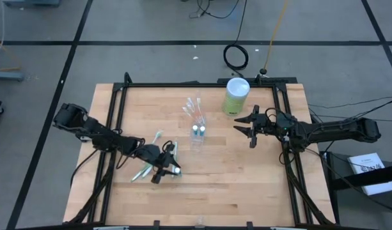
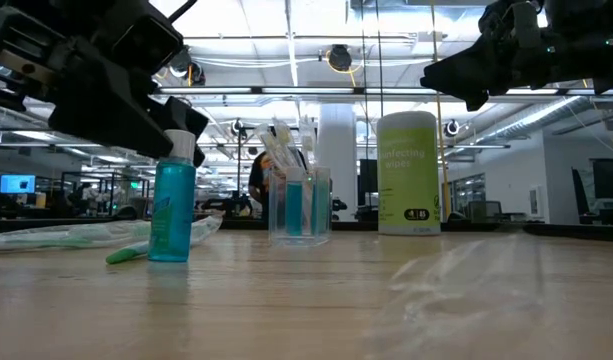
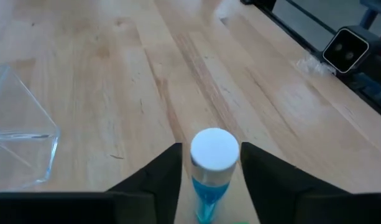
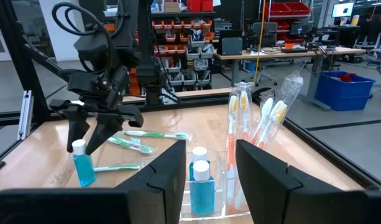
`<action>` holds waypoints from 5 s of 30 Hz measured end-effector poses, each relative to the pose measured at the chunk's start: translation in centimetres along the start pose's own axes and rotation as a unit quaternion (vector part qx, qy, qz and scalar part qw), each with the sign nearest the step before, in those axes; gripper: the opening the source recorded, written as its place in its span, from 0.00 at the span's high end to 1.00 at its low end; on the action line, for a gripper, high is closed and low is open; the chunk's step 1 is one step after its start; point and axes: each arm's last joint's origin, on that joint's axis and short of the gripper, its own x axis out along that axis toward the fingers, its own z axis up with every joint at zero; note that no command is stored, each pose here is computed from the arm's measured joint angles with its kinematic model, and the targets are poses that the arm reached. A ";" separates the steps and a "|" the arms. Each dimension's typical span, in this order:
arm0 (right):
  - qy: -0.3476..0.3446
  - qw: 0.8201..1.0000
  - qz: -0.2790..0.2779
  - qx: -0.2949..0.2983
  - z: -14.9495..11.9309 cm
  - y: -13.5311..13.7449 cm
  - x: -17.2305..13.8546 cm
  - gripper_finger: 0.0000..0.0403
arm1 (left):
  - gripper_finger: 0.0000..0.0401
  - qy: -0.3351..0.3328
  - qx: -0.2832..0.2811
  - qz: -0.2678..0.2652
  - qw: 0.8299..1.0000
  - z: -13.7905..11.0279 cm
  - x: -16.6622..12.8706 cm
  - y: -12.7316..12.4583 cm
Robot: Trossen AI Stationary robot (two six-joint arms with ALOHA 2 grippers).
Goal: Pick & Place toothbrushing station
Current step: Put the blue mouthwash into the middle portion of the transparent organizer, then put the green toothbrush into the bottom portion of the transparent organizer
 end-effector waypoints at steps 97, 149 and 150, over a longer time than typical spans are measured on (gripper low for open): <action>0.000 1.000 -0.002 -0.007 0.0 0.0 0.0 0.68 | 0.71 -0.037 -0.040 0.213 0.975 3.5 -1.6 16.7; 0.000 1.000 -0.002 -0.007 0.0 0.0 0.0 0.68 | 0.47 -0.082 -0.042 0.224 0.970 5.8 -3.7 15.9; 0.000 1.000 -0.002 -0.007 0.0 0.0 0.0 0.68 | 0.47 -0.088 -0.037 0.225 0.970 6.2 -4.2 15.7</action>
